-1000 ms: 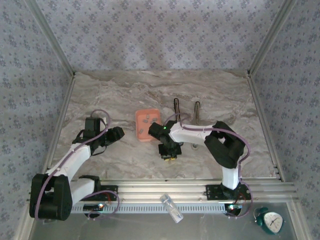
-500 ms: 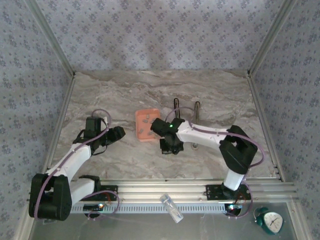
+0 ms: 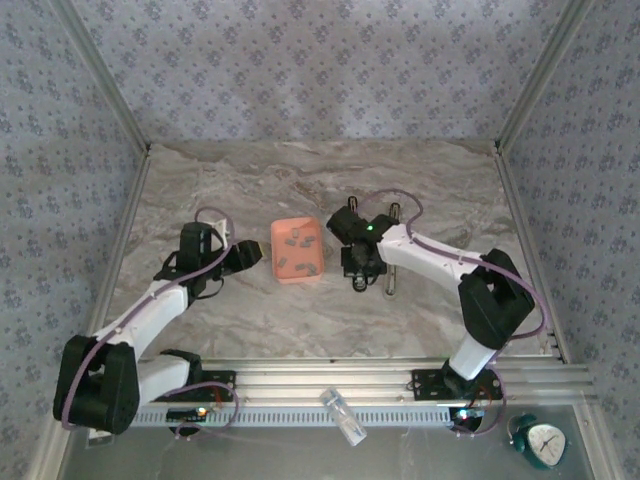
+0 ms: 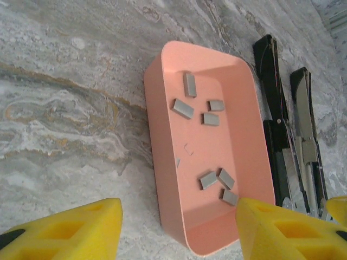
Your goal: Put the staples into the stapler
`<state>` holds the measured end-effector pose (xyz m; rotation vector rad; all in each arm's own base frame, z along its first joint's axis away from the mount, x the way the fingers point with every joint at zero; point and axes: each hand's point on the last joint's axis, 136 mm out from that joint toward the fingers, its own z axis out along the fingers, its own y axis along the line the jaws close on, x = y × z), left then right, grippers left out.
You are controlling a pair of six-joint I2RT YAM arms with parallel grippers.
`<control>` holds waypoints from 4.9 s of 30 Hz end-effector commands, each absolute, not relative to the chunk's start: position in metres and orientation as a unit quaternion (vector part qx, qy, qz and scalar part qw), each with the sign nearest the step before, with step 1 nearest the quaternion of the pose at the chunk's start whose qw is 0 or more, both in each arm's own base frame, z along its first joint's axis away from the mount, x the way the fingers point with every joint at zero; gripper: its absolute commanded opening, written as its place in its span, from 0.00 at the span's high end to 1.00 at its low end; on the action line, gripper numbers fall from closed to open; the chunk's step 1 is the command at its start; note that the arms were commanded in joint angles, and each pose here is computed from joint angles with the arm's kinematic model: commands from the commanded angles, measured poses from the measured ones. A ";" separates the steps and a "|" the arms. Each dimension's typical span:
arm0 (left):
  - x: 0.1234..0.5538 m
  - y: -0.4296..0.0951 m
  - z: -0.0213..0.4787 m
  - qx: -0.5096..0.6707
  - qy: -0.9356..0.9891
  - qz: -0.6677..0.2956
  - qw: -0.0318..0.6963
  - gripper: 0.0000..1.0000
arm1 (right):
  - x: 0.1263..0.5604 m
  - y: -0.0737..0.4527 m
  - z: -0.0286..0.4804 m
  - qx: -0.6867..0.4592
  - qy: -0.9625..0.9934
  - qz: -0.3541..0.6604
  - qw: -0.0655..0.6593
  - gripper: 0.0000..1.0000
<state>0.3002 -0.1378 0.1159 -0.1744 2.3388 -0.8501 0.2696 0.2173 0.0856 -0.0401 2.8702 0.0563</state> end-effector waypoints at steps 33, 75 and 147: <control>0.319 -0.143 0.134 -0.051 0.882 -0.315 0.347 0.43 | 0.278 0.203 0.050 -0.053 0.989 -0.019 0.133 0.87; 0.315 -0.135 0.130 -0.064 0.890 -0.295 0.342 0.43 | 0.302 0.325 0.059 -0.277 0.953 0.082 0.095 0.65; 0.243 -0.228 0.265 0.477 0.607 -0.214 0.598 0.39 | 0.260 0.305 0.234 -0.265 0.826 0.446 0.221 0.86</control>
